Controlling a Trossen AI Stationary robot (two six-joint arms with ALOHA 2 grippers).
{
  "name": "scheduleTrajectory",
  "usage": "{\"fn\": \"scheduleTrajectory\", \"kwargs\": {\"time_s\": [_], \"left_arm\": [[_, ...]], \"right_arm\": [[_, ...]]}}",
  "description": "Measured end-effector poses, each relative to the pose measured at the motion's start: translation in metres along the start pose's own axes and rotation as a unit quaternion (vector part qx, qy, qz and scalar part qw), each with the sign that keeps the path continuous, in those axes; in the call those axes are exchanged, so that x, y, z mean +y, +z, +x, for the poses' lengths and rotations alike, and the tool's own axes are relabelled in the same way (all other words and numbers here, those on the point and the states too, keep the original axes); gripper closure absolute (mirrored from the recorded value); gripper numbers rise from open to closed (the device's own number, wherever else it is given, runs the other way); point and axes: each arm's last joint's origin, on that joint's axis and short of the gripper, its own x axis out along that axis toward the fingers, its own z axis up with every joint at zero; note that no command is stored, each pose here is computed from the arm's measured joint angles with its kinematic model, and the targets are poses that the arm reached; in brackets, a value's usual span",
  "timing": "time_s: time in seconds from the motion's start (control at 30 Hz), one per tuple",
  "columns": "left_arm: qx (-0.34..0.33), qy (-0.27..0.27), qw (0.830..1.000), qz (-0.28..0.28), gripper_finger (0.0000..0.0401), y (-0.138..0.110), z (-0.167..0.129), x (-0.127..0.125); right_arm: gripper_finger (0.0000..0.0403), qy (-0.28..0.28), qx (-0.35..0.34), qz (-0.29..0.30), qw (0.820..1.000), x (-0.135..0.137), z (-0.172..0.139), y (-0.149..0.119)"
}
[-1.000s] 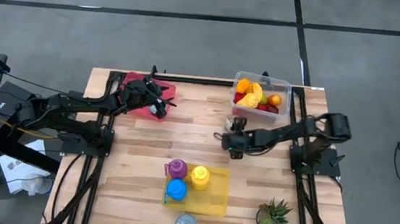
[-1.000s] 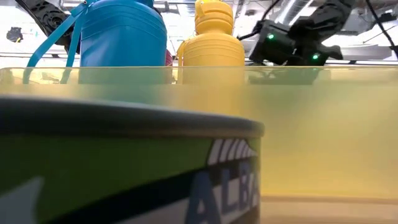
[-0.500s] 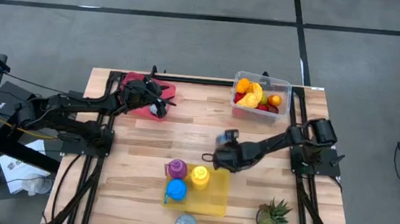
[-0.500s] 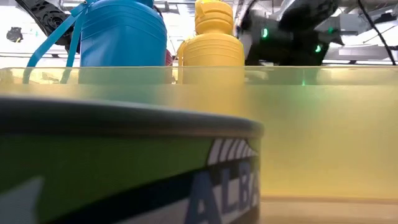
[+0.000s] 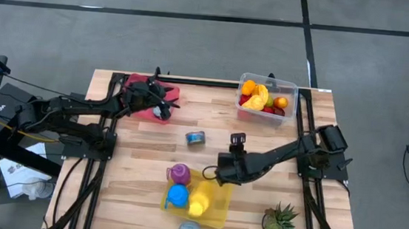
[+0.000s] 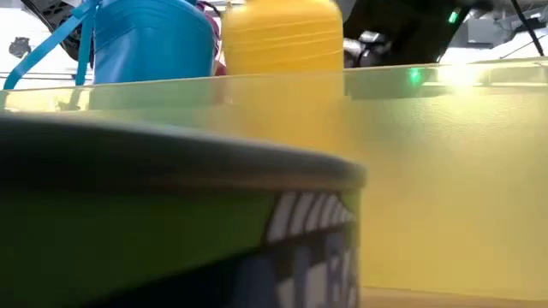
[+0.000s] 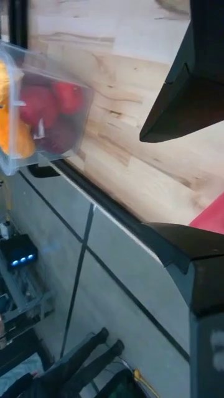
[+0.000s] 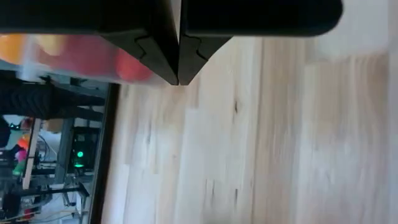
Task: Pick & Place Food Item
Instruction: Put the blue pink tuna can into the red bin
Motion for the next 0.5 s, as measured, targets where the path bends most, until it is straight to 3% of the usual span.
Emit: {"fn": "scheduleTrajectory", "kwargs": {"time_s": [0.17, 0.27, 0.37, 0.5], "left_arm": [[0.01, -0.008, 1.0, 0.003, 0.0187, -0.002, 0.0, -0.003], [0.032, -0.036, 0.999, 0.006, 0.0187, -0.006, -0.001, -0.006], [0.062, -0.072, 0.995, -0.014, 0.0194, -0.013, -0.002, -0.009], [0.076, -0.118, 0.99, -0.031, 0.0205, -0.016, -0.003, -0.013]], "right_arm": [[0.0402, 0.021, 0.01, -0.007, 1.0, -0.022, -0.015, 0.005], [0.0402, 0.066, -0.003, 0.014, 0.998, -0.042, -0.022, 0.007], [0.0402, 0.123, -0.015, 0.057, 0.991, -0.063, -0.025, 0.003], [0.0401, 0.15, -0.054, 0.111, 0.981, -0.091, -0.032, -0.001]]}}
